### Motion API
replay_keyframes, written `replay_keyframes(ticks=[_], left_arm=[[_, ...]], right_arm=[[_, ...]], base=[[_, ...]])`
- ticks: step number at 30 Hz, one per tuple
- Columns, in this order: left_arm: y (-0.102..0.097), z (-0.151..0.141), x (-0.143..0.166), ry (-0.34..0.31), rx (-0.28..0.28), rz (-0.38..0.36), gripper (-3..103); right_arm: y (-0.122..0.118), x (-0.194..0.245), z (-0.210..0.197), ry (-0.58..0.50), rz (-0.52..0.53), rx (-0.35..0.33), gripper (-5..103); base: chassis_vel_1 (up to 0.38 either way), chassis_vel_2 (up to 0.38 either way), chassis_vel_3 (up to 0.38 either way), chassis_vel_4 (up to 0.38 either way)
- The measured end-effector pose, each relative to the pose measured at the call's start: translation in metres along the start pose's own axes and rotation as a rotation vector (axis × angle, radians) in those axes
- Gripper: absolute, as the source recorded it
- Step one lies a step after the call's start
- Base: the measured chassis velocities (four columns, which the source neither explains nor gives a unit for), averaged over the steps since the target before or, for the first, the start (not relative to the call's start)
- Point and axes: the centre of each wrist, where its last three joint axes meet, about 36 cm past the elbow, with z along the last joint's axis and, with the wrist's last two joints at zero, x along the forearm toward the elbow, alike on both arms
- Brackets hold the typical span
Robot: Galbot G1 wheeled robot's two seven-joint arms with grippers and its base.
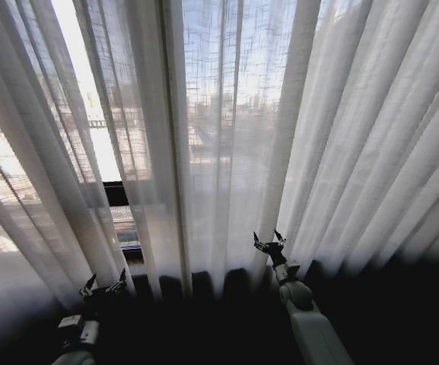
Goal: Open the curtains by pulling them apart, changing their state from closed to fully open.
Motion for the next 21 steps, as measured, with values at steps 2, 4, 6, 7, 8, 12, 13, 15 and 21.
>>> replay_keyframes(ticks=[2,4,6,7,8,12,13,15,21], left_arm=[[0.000,0.000,0.000,0.000,0.000,0.000,100],[0.000,0.000,0.000,0.000,0.000,0.000,100],[0.000,0.000,0.000,0.000,0.000,0.000,100],[0.000,0.000,0.000,0.000,0.000,0.000,100],[0.000,0.000,0.000,0.000,0.000,0.000,100],[0.000,0.000,0.000,0.000,0.000,0.000,100],[0.000,0.000,0.000,0.000,0.000,0.000,100],[0.000,0.000,0.000,0.000,0.000,0.000,100],[0.000,0.000,0.000,0.000,0.000,0.000,100]], right_arm=[[-0.005,0.008,0.002,0.011,-0.015,0.007,100],[-0.010,0.011,0.004,0.016,-0.021,0.014,100],[-0.014,0.008,0.010,0.024,-0.018,0.020,100],[-0.016,0.003,0.013,0.026,-0.017,0.026,100],[-0.016,0.003,0.013,0.026,-0.017,0.026,100],[-0.008,-0.023,0.017,0.025,-0.027,0.031,100],[-0.008,-0.023,0.017,0.025,-0.027,0.031,100],[-0.003,-0.038,0.017,0.022,-0.029,0.034,100],[0.021,-0.075,0.011,0.003,-0.054,0.038,100]], base=[[0.000,0.000,0.000,0.000],[0.000,0.000,0.000,0.000],[0.000,0.000,0.000,0.000],[0.000,0.000,0.000,0.000],[0.000,0.000,0.000,0.000],[0.000,0.000,0.000,0.000],[0.000,0.000,0.000,0.000],[0.000,0.000,0.000,0.000],[0.000,0.000,0.000,0.000]])
